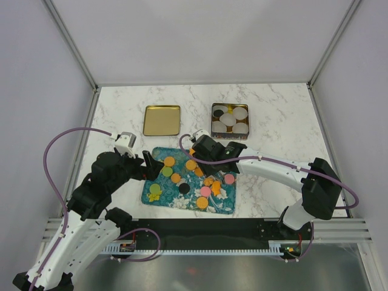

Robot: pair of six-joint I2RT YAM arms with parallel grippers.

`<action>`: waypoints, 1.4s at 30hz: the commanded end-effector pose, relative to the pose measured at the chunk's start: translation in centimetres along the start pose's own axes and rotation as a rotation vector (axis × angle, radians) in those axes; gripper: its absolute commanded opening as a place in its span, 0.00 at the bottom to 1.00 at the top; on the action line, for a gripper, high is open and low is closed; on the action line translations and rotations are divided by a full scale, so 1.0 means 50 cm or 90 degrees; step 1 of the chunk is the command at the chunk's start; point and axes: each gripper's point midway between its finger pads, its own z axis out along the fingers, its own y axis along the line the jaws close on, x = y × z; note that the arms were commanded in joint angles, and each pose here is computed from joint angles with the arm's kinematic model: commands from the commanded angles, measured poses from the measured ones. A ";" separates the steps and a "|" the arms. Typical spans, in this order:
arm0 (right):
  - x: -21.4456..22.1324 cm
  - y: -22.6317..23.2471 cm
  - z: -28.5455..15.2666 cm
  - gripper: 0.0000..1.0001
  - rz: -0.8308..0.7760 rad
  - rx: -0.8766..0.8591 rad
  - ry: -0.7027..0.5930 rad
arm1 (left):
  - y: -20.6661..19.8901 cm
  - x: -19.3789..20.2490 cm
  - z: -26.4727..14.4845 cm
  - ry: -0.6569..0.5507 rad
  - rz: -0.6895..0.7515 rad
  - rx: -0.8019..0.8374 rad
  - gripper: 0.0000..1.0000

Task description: Pack the cookies

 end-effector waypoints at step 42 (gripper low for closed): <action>-0.121 -0.082 -0.122 0.41 0.060 0.001 -0.106 | -0.003 -0.013 -0.004 -0.020 0.017 0.004 1.00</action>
